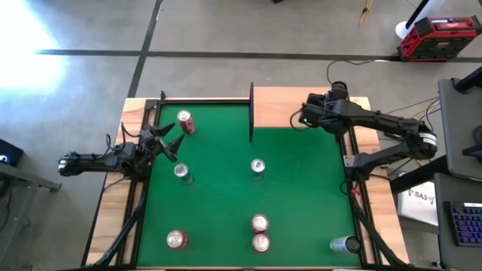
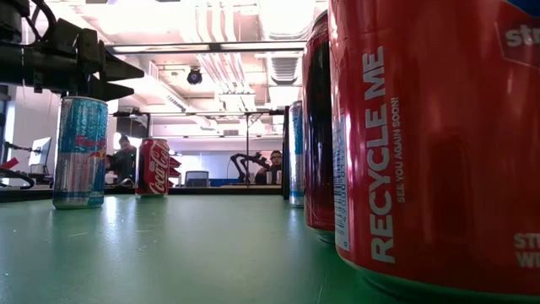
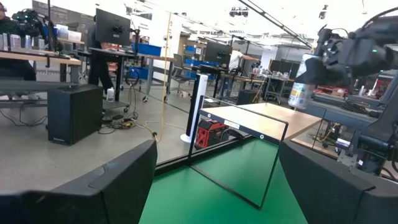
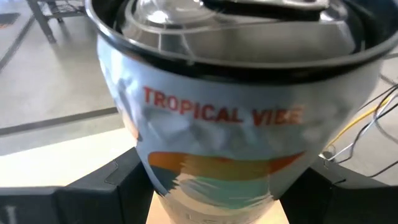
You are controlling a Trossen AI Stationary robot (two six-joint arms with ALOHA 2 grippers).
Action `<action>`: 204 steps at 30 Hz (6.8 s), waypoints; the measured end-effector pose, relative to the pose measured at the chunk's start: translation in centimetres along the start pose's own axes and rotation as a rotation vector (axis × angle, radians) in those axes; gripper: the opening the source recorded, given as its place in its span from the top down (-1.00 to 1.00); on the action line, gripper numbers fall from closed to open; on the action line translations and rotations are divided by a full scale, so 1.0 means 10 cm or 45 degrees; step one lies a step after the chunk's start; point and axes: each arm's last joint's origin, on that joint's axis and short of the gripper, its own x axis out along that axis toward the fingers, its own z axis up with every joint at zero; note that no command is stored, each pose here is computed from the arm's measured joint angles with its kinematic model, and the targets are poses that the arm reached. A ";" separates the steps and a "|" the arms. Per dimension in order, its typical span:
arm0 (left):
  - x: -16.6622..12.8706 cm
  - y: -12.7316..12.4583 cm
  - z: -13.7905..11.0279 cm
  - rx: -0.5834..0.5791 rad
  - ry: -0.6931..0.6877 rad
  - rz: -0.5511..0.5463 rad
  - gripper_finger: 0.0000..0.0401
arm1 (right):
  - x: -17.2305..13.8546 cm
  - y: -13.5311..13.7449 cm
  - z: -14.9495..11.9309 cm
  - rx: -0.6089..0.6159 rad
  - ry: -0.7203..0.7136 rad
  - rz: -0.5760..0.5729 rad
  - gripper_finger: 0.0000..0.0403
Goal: Place canned beverage on shelf
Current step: Put the top white yellow soda can on the shelf, then put the white yellow soda can on the shelf aligned with the other white yellow soda can
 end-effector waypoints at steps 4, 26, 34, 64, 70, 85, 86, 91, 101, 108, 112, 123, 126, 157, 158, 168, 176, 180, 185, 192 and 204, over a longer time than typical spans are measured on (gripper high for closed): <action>0.00 0.00 0.00 0.000 0.000 0.000 -0.61 | 0.10 0.05 0.04 -0.015 -0.004 -0.012 -0.28; 0.00 0.00 0.00 0.000 0.000 0.000 -0.61 | 0.73 0.06 0.31 0.038 0.099 -0.045 -0.28; 0.00 0.00 0.00 0.000 0.000 0.000 -0.61 | 0.77 0.06 0.34 0.048 0.081 -0.041 -0.28; 0.00 0.00 0.00 0.000 0.000 0.000 -0.61 | 0.89 0.04 0.22 0.131 0.007 -0.103 -0.32; 0.00 0.00 0.00 0.000 0.000 0.000 -0.61 | 0.89 0.06 0.23 0.157 -0.007 -0.090 -0.52; 0.00 0.00 0.00 0.000 0.000 0.000 -0.61 | 0.71 0.00 0.27 0.134 0.092 -0.107 -0.85; 0.00 0.00 0.00 0.000 0.000 -0.001 -0.61 | 0.68 -0.01 0.29 0.140 0.122 -0.105 -0.85; 0.00 0.00 0.00 0.000 0.000 -0.001 -0.61 | 0.49 -0.07 0.36 0.138 0.355 -0.056 -0.85; 0.00 0.00 0.00 0.000 0.000 -0.001 -0.61 | 0.10 -0.17 0.37 0.001 0.984 0.084 -0.86; 0.00 0.00 0.00 0.000 0.000 -0.001 -0.61 | -0.17 -0.22 0.15 -0.139 1.346 0.111 -0.82; 0.00 0.00 0.00 0.000 0.000 0.000 -0.61 | -0.45 -0.26 -0.05 -0.207 1.355 0.145 -0.75; 0.00 0.00 0.00 0.000 0.000 0.000 -0.61 | -1.52 -0.75 -0.63 -0.157 1.365 0.132 -0.62; 0.00 0.00 0.00 0.000 0.000 0.000 -0.61 | -1.75 -0.95 -0.81 -0.149 1.355 0.121 -0.62; 0.00 0.00 0.00 0.000 0.000 -0.001 -0.61 | -2.92 -1.55 -1.59 -0.551 1.472 0.202 -0.62; 0.00 0.00 0.00 -0.001 0.000 0.000 -0.61 | -2.94 -1.55 -1.60 -0.557 1.479 0.195 -0.62; 0.00 0.00 0.00 0.000 0.000 0.000 -0.61 | -3.01 -1.62 -1.71 -0.608 1.487 0.150 -0.62; 0.00 0.00 0.00 0.000 0.000 0.000 -0.61 | -3.04 -1.73 -1.80 -0.542 1.463 0.100 -0.62; 0.00 0.00 0.00 0.000 0.000 -0.001 -0.61 | -3.04 -1.73 -1.78 -0.512 1.463 0.085 -0.62; 0.00 0.00 0.00 0.000 0.000 0.000 -0.61 | -3.03 -1.73 -1.77 -0.464 1.459 0.059 -0.61; 0.00 0.00 0.00 0.000 0.000 0.000 -0.61 | -3.04 -1.72 -1.79 -0.447 1.471 0.043 -0.24; 0.00 0.00 0.00 -0.001 0.000 0.000 -0.61 | -3.03 -1.63 -1.74 -0.403 1.494 0.012 -0.23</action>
